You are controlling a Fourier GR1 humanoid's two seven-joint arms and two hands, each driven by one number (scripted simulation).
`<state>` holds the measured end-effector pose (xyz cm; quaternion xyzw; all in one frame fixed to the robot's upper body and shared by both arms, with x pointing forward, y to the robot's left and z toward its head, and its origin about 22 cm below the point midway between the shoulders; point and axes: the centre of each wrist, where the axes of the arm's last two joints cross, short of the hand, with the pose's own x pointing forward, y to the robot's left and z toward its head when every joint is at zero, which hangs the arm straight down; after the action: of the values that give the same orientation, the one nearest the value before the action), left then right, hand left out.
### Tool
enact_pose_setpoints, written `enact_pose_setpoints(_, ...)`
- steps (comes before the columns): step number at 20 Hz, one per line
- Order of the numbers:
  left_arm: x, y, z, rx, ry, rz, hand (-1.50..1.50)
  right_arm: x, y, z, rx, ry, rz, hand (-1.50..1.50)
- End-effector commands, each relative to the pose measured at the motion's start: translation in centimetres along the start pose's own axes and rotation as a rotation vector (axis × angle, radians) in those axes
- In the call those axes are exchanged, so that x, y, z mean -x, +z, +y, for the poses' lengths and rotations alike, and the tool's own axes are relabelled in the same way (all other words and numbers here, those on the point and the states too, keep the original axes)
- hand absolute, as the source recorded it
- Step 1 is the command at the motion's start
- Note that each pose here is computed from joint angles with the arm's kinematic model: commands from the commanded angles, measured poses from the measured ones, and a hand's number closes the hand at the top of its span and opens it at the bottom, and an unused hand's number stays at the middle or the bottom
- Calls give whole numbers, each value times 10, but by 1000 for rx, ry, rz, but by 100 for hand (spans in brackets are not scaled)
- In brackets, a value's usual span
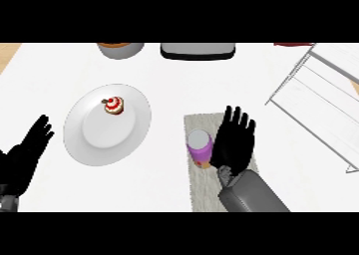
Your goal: Pick the bell pepper from the placemat and place it in the tiered shelf
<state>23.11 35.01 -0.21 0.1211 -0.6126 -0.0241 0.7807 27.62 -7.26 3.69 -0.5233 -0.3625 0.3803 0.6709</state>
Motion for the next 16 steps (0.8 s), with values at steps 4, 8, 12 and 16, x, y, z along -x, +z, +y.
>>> enact_pose_setpoints(4,-4,-1,8,-3,10,12,0,-12,9,-23,-101,194,169,-150)
enact_pose_setpoints(8,2,2,3,-6,15,-13,0,-4,-6,-23,-110,191,192,-150)
enact_pose_setpoints(12,-8,7,10,0,-1,1,0,-1,-6,-16,-108,207,216,-150)
enact_pose_setpoints(16,4,1,-10,8,-5,-12,0,-1,-4,-10,-104,217,215,-150)
